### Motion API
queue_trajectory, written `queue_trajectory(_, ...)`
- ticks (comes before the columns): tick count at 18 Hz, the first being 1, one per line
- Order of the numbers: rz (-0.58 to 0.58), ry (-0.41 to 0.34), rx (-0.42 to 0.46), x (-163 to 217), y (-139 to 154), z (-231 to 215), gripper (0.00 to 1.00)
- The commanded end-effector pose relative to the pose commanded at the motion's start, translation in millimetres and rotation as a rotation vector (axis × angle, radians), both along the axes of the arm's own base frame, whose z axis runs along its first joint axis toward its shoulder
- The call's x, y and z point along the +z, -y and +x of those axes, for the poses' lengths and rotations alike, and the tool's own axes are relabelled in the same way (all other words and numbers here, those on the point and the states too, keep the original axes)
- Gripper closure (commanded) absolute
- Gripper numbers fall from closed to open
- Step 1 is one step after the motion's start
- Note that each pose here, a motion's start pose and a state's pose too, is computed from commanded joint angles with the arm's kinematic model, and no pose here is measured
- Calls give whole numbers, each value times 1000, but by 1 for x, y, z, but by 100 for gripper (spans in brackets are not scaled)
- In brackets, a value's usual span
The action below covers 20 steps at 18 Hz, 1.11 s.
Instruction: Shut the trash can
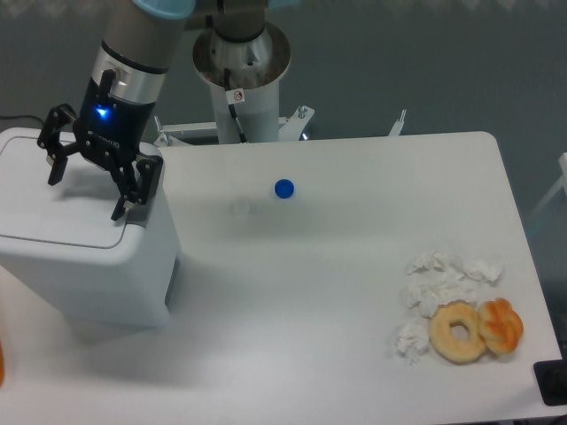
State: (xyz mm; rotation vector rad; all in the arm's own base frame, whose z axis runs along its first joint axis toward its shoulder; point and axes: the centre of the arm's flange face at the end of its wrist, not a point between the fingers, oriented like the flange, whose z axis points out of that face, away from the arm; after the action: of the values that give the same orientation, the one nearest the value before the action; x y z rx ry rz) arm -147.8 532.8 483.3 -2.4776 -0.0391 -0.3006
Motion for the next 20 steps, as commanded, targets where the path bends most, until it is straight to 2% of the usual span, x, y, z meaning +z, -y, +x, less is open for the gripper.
queue_trajectory(7,46,-27,14,30,4,-6,0)
queue_trajectory(13,81,-73,196,57,39,-102,0)
queue_trajectory(17,55,-181,278,71,47,-156,0)
queue_trajectory(20,24,-334,171,61,66,-193,0)
